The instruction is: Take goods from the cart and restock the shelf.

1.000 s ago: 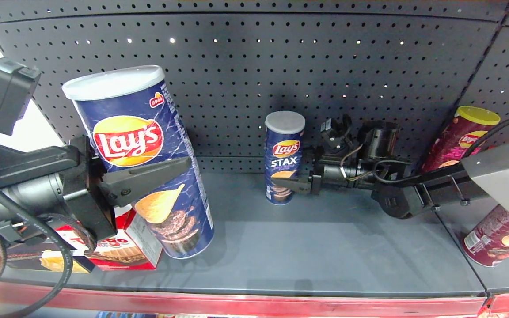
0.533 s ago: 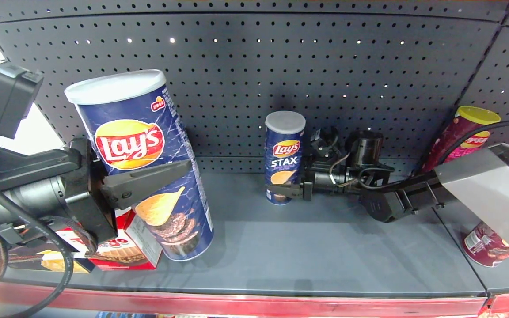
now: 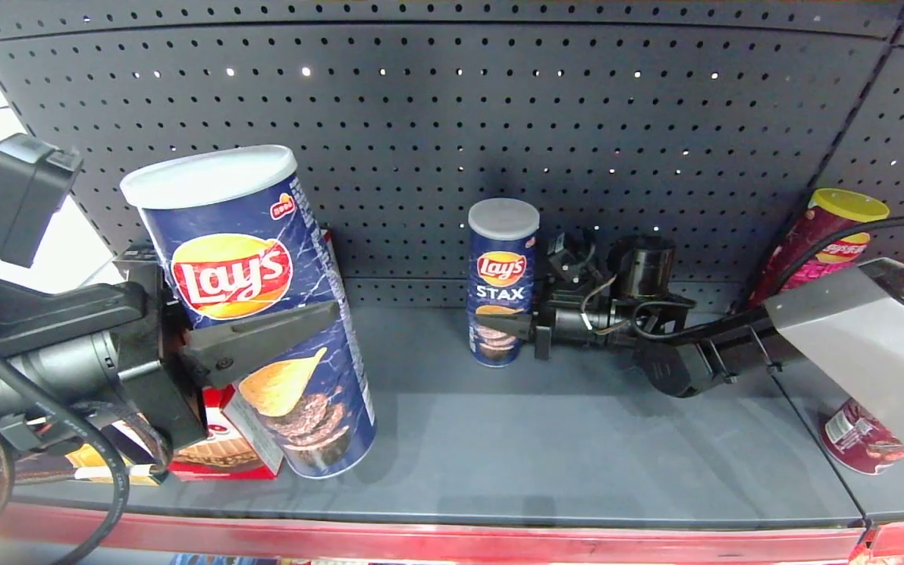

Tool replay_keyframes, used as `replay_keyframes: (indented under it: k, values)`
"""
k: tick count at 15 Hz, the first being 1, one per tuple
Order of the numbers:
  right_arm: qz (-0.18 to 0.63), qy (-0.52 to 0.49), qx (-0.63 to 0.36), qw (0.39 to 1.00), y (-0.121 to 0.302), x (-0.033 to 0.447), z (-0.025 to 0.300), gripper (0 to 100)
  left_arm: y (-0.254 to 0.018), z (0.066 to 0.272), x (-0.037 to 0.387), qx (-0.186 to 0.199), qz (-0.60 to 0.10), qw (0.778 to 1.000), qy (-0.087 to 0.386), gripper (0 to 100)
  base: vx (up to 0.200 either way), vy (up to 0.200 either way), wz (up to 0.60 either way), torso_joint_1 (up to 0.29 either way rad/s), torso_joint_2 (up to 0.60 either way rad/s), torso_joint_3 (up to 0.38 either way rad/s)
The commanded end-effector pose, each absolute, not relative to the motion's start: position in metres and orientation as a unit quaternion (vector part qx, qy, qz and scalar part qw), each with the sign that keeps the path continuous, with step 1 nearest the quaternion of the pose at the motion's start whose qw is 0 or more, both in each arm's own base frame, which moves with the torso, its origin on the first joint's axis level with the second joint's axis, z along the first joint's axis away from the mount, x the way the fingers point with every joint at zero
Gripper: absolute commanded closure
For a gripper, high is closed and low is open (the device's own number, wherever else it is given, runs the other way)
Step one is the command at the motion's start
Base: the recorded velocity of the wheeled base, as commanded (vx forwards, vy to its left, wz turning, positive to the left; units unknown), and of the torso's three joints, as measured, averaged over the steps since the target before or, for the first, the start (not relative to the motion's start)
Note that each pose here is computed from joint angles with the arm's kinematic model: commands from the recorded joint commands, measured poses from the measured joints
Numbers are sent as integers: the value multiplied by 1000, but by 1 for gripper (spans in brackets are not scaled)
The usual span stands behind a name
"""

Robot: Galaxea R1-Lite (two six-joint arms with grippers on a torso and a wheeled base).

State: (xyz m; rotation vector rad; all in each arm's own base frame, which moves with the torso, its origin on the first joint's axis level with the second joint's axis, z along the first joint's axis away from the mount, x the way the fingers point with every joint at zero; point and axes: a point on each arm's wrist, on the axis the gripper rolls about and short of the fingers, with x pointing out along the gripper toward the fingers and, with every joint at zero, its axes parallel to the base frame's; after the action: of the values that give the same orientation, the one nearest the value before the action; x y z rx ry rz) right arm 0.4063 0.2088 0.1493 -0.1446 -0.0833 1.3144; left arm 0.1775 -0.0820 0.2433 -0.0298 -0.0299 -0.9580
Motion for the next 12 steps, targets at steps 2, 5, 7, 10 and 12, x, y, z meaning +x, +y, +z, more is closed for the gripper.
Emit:
replay_keyframes:
  k: [2, 5, 7, 10, 12]
  values:
    - [610, -55, -71, 788, 202, 390, 172, 100, -82, 244, 176, -14, -461, 887, -17, 100, 0, 0, 0, 0, 0, 0]
    - [609, -65, -73, 787, 186, 353, 187, 100, -82, 246, 177, -14, -461, 887, -21, 100, 0, 0, 0, 0, 0, 0]
    - [613, -61, -71, 784, 178, 322, 182, 100, -82, 247, 177, -14, -462, 887, -22, 100, 0, 0, 0, 0, 0, 0]
    - [634, -54, -67, 769, 174, 275, 171, 100, -82, 248, 177, -13, -462, 887, -23, 100, 0, 0, 0, 0, 0, 0]
    - [642, -44, -64, 762, 170, 255, 166, 100, -82, 251, 178, -13, -462, 887, -28, 100, 0, 0, 0, 0, 0, 0]
